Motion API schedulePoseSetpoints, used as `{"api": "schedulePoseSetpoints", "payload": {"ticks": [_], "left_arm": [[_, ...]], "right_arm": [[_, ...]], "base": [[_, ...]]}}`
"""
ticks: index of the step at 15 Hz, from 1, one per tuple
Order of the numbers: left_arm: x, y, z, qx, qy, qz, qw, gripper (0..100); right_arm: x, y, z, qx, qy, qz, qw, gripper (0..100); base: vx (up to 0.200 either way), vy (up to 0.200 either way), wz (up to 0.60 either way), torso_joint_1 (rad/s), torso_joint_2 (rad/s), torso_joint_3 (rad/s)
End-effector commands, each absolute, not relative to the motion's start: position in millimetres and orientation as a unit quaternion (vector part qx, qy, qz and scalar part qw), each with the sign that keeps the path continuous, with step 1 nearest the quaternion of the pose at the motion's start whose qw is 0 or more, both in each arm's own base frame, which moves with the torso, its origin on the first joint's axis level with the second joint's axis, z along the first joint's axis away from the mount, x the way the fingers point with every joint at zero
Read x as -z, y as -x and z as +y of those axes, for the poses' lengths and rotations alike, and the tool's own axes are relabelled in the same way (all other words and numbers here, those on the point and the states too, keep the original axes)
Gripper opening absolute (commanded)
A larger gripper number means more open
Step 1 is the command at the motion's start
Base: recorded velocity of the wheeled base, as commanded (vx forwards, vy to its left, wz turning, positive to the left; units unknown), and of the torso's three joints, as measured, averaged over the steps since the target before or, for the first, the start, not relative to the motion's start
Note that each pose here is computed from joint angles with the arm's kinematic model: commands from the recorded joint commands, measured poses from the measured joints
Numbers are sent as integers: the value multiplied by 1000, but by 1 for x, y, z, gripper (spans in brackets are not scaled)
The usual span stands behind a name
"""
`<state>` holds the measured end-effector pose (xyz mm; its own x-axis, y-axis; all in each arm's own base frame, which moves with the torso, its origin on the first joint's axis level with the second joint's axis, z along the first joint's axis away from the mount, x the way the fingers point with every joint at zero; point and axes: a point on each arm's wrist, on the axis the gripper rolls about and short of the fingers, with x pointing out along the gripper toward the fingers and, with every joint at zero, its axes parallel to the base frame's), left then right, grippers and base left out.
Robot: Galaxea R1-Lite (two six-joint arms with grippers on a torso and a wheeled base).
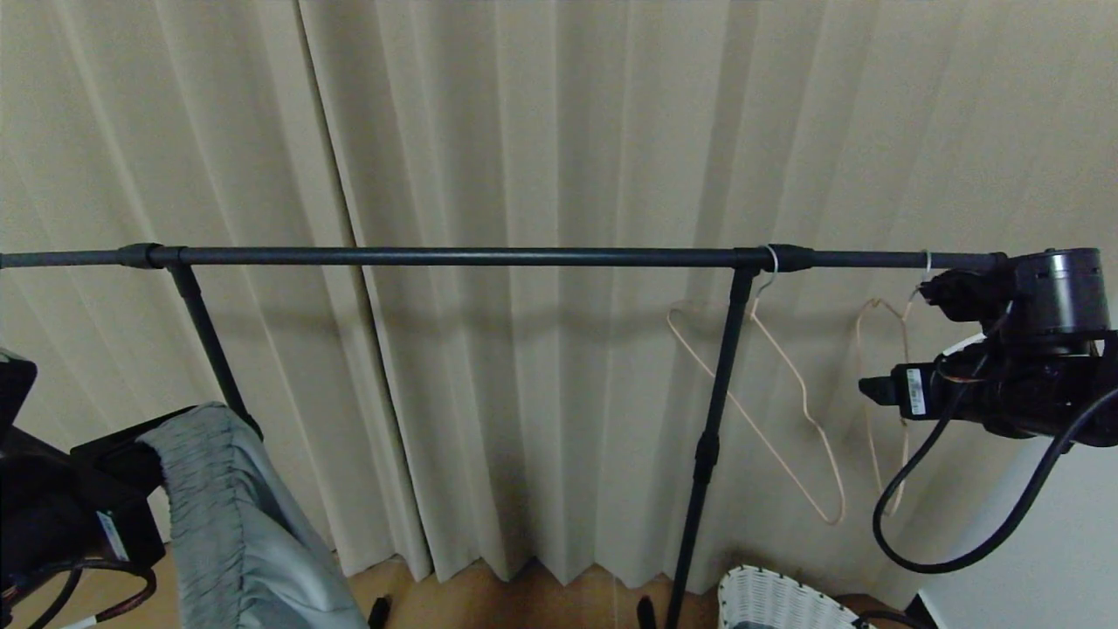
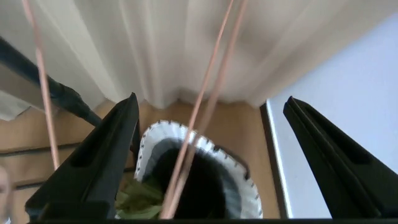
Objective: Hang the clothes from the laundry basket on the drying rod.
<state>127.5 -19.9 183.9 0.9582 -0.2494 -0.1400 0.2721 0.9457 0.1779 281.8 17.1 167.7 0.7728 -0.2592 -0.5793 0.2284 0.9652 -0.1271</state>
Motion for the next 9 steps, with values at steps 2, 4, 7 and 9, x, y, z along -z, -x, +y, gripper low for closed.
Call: {"api": "schedulePoseSetpoints", "payload": {"ticks": [2,4,7,9], "left_arm": [[-185,-128,-20,132,-98,55,985,0],[-185,-127,-20,132,-98,55,985,0],[-185,-127,-20,132,-98,54,985,0],[-185,-126,-20,132,-98,53,985,0]], "right_arm": [[-158,-286,17,137,21,327,935,100],[-154,-283,14,144,23,333,932,100],[-146,-279,9,153,22,347,925,100],[-146,-278,8,155,21,348,924,100]], "base": [[0,0,0,0,0,0],[0,0,0,0,0,0],[0,0,0,0,0,0],[0,0,0,0,0,0]]}}
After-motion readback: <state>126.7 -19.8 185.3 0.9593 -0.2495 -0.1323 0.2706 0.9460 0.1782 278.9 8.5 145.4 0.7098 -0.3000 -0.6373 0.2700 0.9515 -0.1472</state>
